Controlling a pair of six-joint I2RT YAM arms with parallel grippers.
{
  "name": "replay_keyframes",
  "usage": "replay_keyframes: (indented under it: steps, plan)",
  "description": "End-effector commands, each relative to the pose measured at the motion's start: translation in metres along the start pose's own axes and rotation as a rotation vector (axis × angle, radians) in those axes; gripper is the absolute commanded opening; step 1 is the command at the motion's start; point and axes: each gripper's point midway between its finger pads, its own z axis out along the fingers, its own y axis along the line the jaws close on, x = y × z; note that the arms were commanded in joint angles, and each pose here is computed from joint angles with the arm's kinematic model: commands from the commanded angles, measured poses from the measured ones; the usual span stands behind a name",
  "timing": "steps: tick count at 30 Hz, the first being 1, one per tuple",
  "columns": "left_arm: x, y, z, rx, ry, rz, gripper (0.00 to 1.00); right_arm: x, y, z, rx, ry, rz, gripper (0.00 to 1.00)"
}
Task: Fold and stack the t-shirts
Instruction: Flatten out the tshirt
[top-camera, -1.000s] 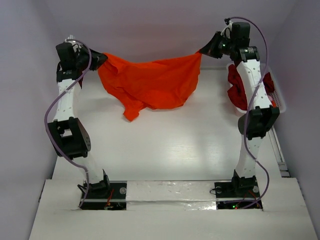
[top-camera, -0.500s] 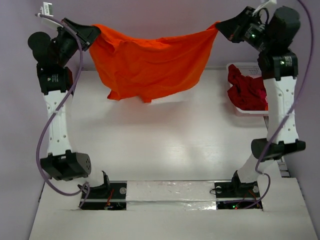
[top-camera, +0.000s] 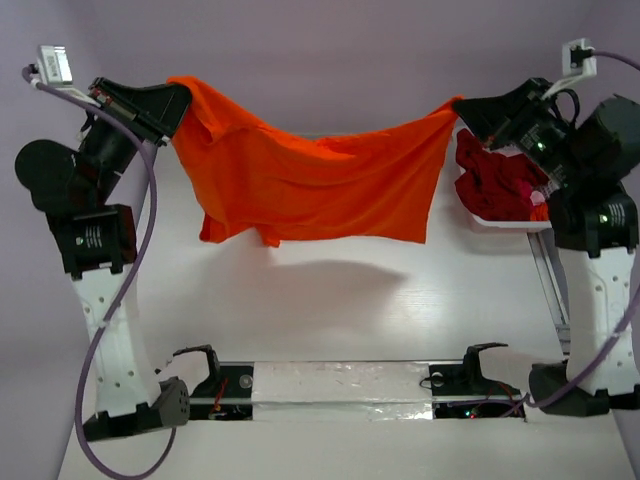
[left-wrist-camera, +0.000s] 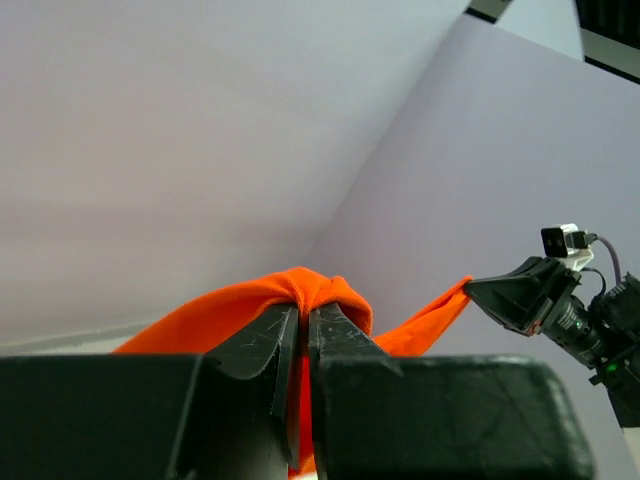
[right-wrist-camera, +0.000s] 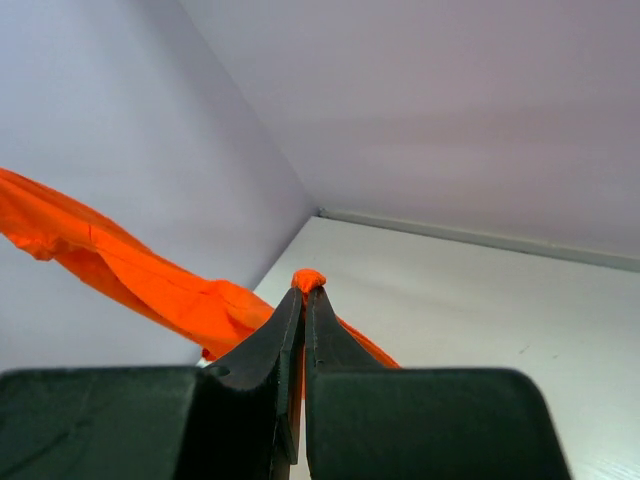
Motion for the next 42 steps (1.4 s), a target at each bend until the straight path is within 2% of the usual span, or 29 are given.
replay_keyframes:
  steps: [1, 5, 7, 11, 15, 18, 20, 22, 23, 26, 27, 28, 29, 30, 34, 37, 42]
  plan:
    - [-0.019, -0.058, -0.026, 0.091, -0.087, 0.129, 0.00, -0.034, 0.045, -0.040, -0.092, -0.163, -0.078, 0.00]
    - [-0.025, -0.091, -0.048, 0.115, -0.136, 0.174, 0.00, -0.036, 0.065, -0.067, -0.127, -0.218, -0.090, 0.00]
    - [-0.027, -0.095, -0.053, 0.105, -0.154, 0.172, 0.00, -0.039, 0.076, -0.084, -0.143, -0.257, -0.093, 0.00]
    - [-0.027, -0.088, -0.053, 0.075, -0.164, 0.163, 0.00, -0.042, 0.077, -0.088, -0.133, -0.268, -0.089, 0.00]
    - [-0.025, -0.042, -0.034, -0.027, -0.152, 0.105, 0.00, -0.046, 0.065, -0.075, -0.085, -0.252, -0.080, 0.00]
    - [-0.017, 0.008, -0.014, -0.118, -0.130, 0.051, 0.00, -0.043, 0.042, -0.049, -0.038, -0.213, -0.064, 0.00]
    - [-0.014, 0.036, -0.004, -0.167, -0.121, 0.020, 0.00, -0.033, 0.016, -0.020, 0.004, -0.163, -0.037, 0.00]
    - [-0.009, 0.075, 0.013, -0.231, -0.105, -0.018, 0.00, -0.035, 0.005, -0.002, 0.017, -0.148, -0.029, 0.00]
    - [-0.007, 0.104, 0.021, -0.282, -0.103, -0.038, 0.00, -0.025, -0.014, 0.020, 0.039, -0.109, -0.007, 0.00]
    - [-0.005, 0.141, 0.038, -0.316, -0.091, -0.082, 0.00, -0.035, -0.030, 0.043, 0.066, -0.104, -0.008, 0.00]
    - [-0.006, 0.146, 0.043, -0.315, -0.090, -0.087, 0.00, -0.025, -0.050, 0.065, 0.085, -0.066, 0.013, 0.00]
    - [-0.012, 0.146, 0.048, -0.306, -0.095, -0.082, 0.00, -0.025, -0.054, 0.073, 0.085, -0.059, 0.016, 0.00]
    - [-0.007, 0.162, 0.055, -0.321, -0.081, -0.106, 0.00, -0.036, -0.050, 0.076, 0.075, -0.076, 0.006, 0.00]
    - [-0.008, 0.164, 0.059, -0.315, -0.079, -0.107, 0.00, -0.028, -0.065, 0.092, 0.090, -0.051, 0.023, 0.00]
    - [-0.013, 0.168, 0.069, -0.298, -0.076, -0.105, 0.00, -0.031, -0.070, 0.109, 0.075, -0.049, 0.036, 0.00]
    - [-0.016, 0.158, 0.067, -0.282, -0.080, -0.095, 0.00, -0.034, -0.066, 0.106, 0.066, -0.055, 0.036, 0.00]
    - [-0.024, 0.118, 0.052, -0.235, -0.094, -0.065, 0.00, -0.029, -0.057, 0.085, 0.076, -0.056, 0.021, 0.00]
